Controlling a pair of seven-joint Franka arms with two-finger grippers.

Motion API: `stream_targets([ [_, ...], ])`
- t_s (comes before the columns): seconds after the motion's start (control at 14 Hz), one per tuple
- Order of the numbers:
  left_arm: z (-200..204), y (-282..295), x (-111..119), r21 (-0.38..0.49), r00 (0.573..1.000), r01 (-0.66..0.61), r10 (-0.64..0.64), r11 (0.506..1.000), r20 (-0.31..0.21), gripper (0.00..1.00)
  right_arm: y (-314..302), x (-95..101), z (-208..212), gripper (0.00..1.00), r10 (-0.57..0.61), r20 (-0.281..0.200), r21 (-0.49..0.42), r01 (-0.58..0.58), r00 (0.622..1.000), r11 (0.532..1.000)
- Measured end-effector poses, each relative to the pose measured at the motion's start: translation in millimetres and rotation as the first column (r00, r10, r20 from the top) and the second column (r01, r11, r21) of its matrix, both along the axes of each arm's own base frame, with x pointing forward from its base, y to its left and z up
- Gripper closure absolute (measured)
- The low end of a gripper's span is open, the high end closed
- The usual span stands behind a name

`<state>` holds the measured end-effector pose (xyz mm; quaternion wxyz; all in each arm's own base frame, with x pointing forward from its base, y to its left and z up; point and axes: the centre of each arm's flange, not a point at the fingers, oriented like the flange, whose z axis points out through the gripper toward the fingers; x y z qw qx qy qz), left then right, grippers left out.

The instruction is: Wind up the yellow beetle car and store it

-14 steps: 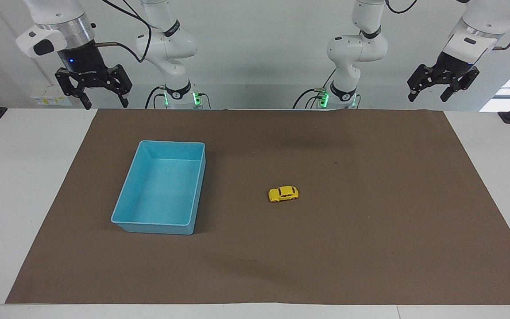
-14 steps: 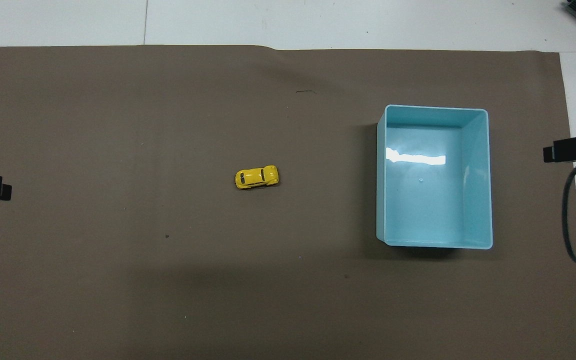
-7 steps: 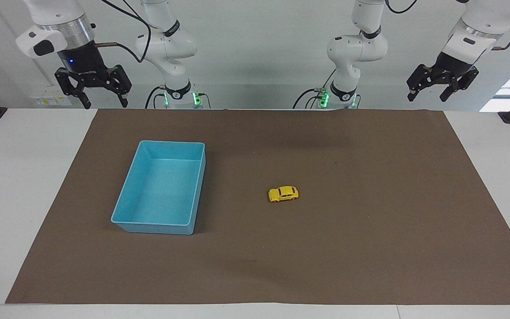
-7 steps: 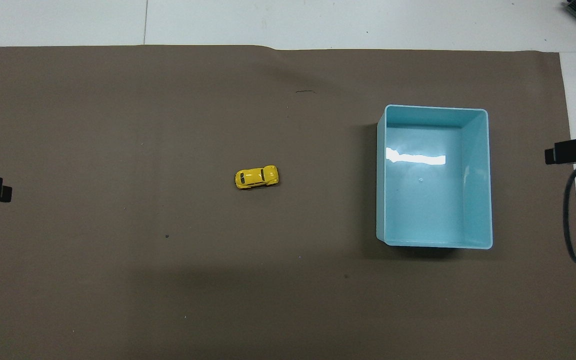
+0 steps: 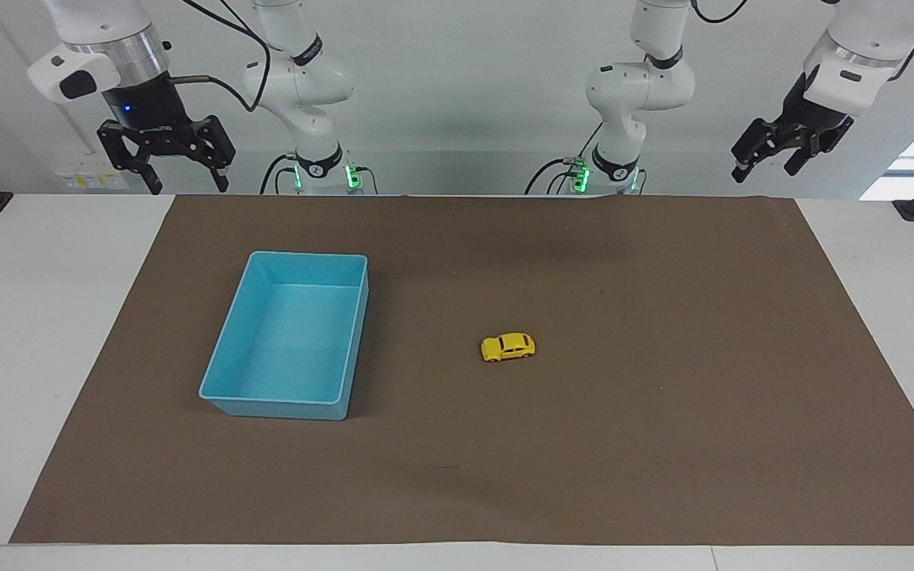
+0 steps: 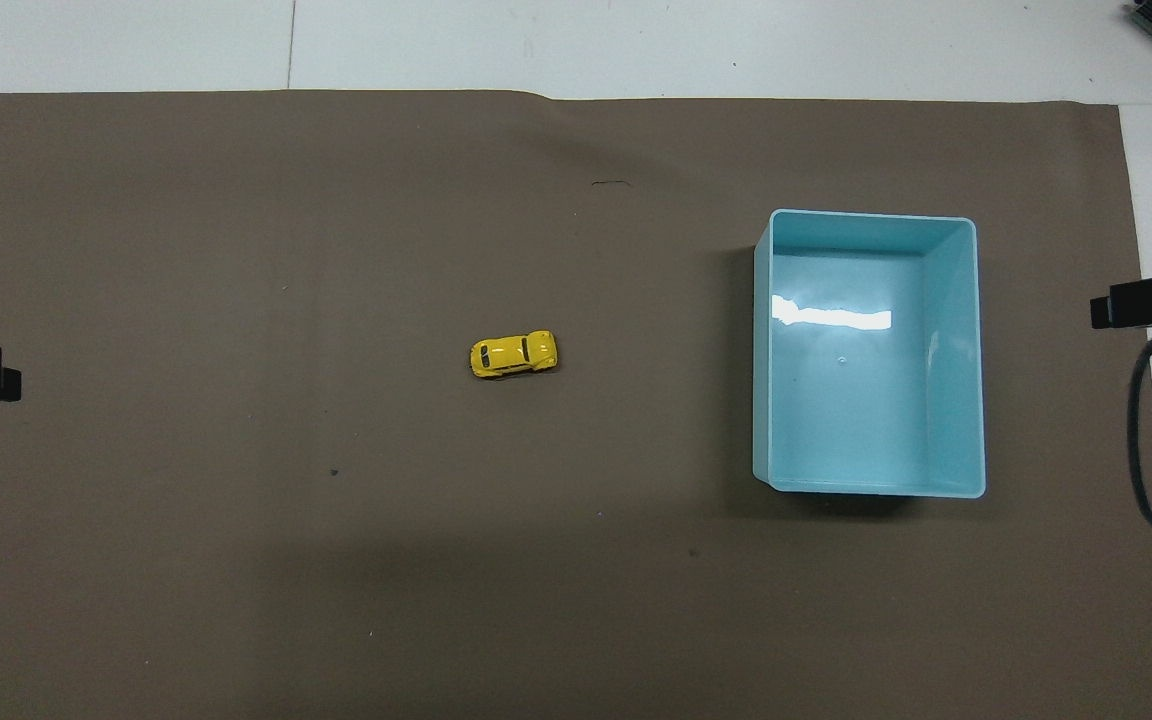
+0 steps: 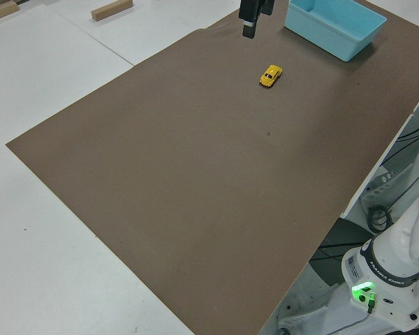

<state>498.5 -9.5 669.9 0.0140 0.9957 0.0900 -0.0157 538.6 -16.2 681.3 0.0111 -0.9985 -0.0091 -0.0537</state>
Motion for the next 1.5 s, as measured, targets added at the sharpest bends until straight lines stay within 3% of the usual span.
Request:
stream_targets([
  [0.43, -0.6, 0.2, -1.2, 0.007, 0.978, -0.209, 0.209, 0.978, -0.007, 0.00, 0.0, 0.0, 0.1, 0.00, 0.000, 0.000, 0.000, 0.000, 1.000, 1.000],
  [0.71, -0.5, -0.2, -1.3, 0.015, 0.915, -0.402, 0.402, 0.915, -0.011, 0.00, 0.0, 0.0, 0.1, 0.00, 0.000, 0.000, 0.000, 0.000, 1.000, 1.000],
  [1.0, -0.4, -0.2, -1.3, 0.018, 0.875, -0.483, 0.483, 0.875, -0.012, 0.00, 0.1, 0.0, 0.1, 0.00, 0.000, 0.000, 0.000, 0.000, 1.000, 1.000],
  [1.14, -0.7, -0.1, -1.2, 0.022, 0.828, -0.560, 0.560, 0.828, -0.013, 0.00, 0.1, 0.0, 0.1, 0.00, 0.000, 0.000, 0.000, 0.000, 1.000, 1.000],
  [1.35, -7.3, -3.0, 0.4, 0.033, 0.702, -0.711, 0.712, 0.702, -0.016, 0.00, 0.2, 0.0, 0.1, 0.00, 0.000, 0.000, 0.000, 0.000, 1.000, 1.000],
  [1.5, -10.7, -4.9, 3.4, 0.026, 0.644, -0.764, 0.765, 0.644, -0.006, 0.00, 0.4, 0.0, 0.1, 0.00, 0.001, 0.000, 0.000, -0.001, 1.000, 1.000],
])
